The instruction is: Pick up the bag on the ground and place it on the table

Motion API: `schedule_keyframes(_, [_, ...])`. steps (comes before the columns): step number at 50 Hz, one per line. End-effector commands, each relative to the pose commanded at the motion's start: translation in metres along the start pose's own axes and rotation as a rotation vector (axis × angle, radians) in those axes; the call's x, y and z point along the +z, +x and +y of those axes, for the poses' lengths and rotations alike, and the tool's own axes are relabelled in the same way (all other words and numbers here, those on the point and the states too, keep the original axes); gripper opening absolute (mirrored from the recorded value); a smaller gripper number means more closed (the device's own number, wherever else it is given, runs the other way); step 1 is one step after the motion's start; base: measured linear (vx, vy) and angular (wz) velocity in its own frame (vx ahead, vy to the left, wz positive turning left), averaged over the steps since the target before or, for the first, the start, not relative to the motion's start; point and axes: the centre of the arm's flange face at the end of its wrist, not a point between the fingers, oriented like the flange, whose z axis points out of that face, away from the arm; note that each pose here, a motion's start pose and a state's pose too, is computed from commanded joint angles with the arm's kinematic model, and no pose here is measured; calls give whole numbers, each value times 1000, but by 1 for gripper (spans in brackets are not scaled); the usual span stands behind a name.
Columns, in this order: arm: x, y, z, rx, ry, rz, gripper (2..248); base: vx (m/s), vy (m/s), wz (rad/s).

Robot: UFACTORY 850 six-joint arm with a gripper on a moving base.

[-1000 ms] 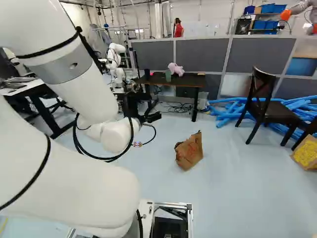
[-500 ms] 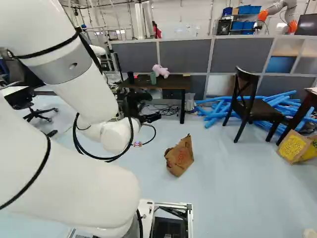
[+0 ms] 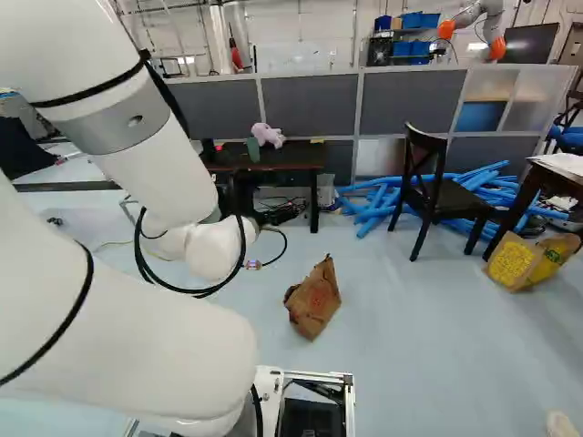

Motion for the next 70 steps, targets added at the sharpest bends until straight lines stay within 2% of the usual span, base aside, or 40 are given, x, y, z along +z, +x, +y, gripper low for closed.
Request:
schedule_keyframes(14, [0,0,0,0,0,0,247,201,1,-17])
schedule_keyframes(47, [46,20,4,4,-11,-29,247,21,1,-1])
schedule_keyframes(70, [87,12,26,28,-66,-136,247,0,0,0])
